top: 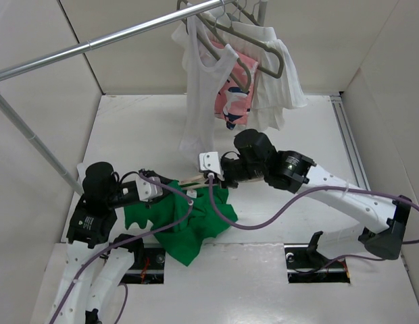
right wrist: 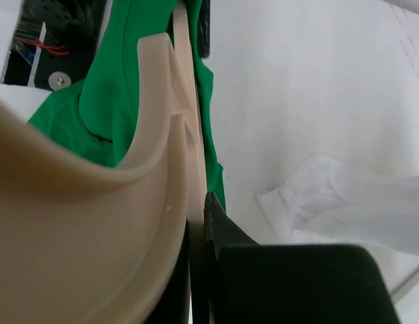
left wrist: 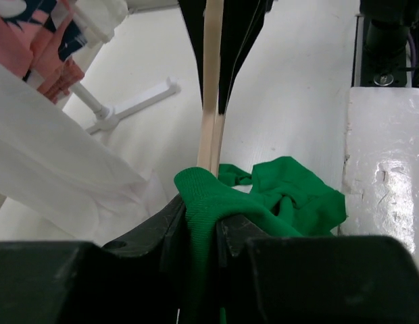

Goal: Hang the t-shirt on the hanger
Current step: Place tshirt on hanger

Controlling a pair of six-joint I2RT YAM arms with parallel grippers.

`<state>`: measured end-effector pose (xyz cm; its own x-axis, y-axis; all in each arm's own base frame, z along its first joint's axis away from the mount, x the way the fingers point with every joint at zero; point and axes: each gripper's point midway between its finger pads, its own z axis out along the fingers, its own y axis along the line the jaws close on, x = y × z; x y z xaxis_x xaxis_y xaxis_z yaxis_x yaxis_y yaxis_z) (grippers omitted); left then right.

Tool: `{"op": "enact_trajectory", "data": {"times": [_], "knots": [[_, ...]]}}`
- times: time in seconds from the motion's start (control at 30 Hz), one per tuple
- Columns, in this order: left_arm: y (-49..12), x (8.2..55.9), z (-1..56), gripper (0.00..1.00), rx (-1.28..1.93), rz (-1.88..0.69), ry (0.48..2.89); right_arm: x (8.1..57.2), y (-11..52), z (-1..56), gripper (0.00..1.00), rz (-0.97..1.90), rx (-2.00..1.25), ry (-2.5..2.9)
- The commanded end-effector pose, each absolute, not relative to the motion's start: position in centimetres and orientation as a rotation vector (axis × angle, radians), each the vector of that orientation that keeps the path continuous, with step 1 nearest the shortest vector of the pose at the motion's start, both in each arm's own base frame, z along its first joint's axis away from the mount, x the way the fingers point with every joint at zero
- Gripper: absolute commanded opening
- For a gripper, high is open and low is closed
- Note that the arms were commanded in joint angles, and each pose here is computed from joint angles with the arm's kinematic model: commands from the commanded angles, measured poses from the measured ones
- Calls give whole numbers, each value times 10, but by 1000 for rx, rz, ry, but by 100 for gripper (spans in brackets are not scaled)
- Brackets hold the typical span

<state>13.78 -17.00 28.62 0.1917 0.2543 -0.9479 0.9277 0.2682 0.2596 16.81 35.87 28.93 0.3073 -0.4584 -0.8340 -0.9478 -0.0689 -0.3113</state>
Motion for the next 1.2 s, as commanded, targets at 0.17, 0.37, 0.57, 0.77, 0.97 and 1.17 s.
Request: {"op": "enact_trajectory", "data": {"times": [0.17, 0.37, 0.57, 0.77, 0.97, 1.17], "knots": [[-186, 118, 283, 22, 1348, -891, 1229, 162, 412, 372, 0, 801, -1507, 971], [-171, 128, 246, 22, 1493, -748, 1319, 163, 413, 377, 0, 781, -1491, 975], [-163, 135, 236, 37, 1516, -661, 1349, 161, 408, 385, 0, 779, -1479, 958], [-160, 141, 227, 32, 1545, -608, 1342, 156, 408, 389, 0, 802, -1473, 939], [-163, 144, 234, 0, 1523, -628, 1333, 152, 410, 385, 0, 816, -1481, 947], [-165, 138, 245, 0, 1455, -633, 1319, 155, 404, 387, 0, 796, -1454, 970]]}}
